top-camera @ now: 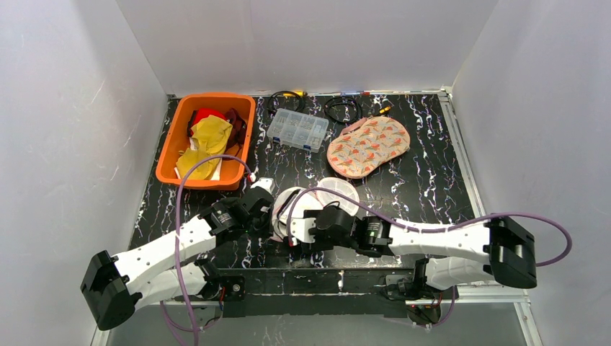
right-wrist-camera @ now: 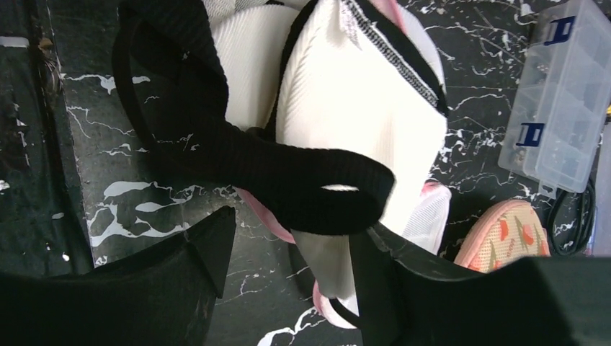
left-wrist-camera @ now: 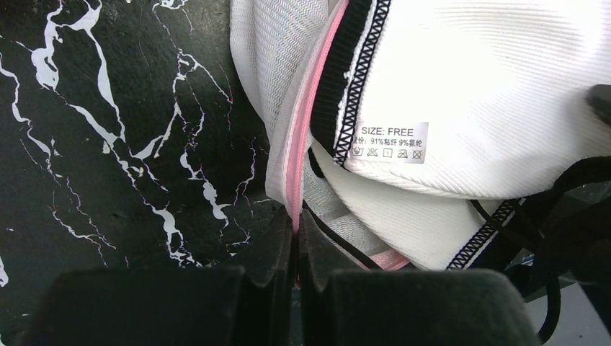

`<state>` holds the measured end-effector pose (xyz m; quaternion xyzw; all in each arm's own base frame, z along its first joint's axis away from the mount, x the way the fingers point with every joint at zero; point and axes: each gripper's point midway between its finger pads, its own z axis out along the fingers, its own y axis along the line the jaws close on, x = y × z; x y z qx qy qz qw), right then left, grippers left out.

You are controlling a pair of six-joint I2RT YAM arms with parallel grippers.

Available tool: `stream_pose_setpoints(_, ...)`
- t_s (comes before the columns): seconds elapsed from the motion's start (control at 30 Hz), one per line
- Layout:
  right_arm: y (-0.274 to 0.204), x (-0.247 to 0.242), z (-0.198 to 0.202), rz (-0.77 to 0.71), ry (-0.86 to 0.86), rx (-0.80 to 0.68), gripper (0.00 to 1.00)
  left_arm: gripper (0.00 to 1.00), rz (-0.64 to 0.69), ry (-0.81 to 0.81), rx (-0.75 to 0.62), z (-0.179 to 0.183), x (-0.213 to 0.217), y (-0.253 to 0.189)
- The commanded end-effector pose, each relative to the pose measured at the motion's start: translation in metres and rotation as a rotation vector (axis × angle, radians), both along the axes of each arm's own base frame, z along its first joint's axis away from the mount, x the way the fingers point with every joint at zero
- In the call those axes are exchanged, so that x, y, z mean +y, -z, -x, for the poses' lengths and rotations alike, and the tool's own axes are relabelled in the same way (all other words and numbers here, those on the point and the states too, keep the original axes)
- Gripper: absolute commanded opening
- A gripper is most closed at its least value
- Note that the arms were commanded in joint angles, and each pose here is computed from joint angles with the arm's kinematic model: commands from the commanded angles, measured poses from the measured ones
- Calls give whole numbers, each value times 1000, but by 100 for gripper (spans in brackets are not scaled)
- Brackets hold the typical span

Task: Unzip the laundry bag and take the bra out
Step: Pick up the bra from the laundry bag.

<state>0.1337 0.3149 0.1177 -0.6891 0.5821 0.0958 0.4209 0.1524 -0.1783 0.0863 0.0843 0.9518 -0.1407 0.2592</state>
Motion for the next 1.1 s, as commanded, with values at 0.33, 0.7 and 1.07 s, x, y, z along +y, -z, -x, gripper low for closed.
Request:
stream_pose_setpoints(0.33,-24,28,-18,-71,18,-94,14,0,29,10,-19,0,-3,-9)
stream_pose_setpoints(0.7,-69,13,-24,-139,161,-60,1,0,23,-18,-38,-6,-2,-15)
stream_pose_setpoints(1.07,-139,-4,-30,-354,381,22,1,0,31,-85,-68,-16,-1,-25)
